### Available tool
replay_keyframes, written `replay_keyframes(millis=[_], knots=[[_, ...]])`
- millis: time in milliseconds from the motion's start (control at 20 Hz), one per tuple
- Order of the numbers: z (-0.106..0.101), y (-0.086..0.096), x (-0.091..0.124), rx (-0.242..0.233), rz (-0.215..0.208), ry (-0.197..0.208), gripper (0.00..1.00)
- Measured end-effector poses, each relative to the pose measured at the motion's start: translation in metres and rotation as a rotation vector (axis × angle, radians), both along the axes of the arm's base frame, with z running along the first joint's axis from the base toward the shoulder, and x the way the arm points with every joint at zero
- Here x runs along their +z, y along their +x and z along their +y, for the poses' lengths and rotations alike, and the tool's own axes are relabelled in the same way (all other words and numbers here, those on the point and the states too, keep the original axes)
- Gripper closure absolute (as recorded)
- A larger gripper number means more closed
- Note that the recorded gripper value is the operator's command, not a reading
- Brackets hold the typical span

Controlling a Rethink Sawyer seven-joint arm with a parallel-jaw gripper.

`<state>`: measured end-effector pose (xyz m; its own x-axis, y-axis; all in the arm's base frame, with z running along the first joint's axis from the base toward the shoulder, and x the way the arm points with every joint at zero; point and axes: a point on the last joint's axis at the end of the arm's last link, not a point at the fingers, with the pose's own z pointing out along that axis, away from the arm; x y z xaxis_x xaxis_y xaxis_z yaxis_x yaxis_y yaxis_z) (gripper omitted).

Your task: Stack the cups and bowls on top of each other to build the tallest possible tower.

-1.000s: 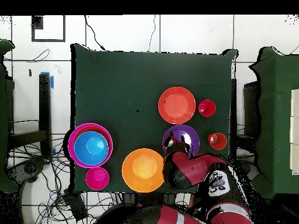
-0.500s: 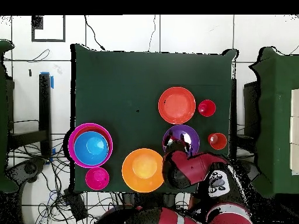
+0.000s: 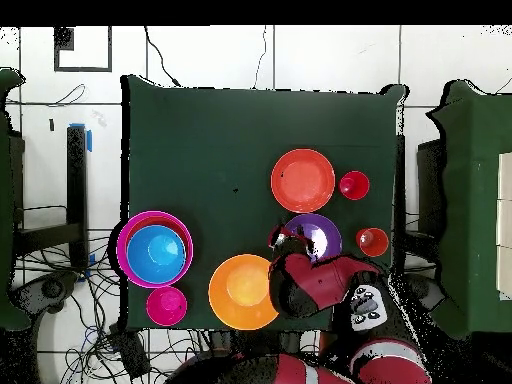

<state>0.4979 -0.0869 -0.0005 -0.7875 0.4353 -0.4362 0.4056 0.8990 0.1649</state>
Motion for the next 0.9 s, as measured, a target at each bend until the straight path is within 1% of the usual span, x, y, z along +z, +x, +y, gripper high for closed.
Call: replay_keyframes(millis=[100,450,900], knots=[[0.008,0.002,-0.002,0.008,-0.003,0.016,0.0],[0.022,0.006,-0.005,0.023,-0.007,0.043,0.0],[0.026,-0.009,-0.026,0.007,0.015,0.071,0.0]])
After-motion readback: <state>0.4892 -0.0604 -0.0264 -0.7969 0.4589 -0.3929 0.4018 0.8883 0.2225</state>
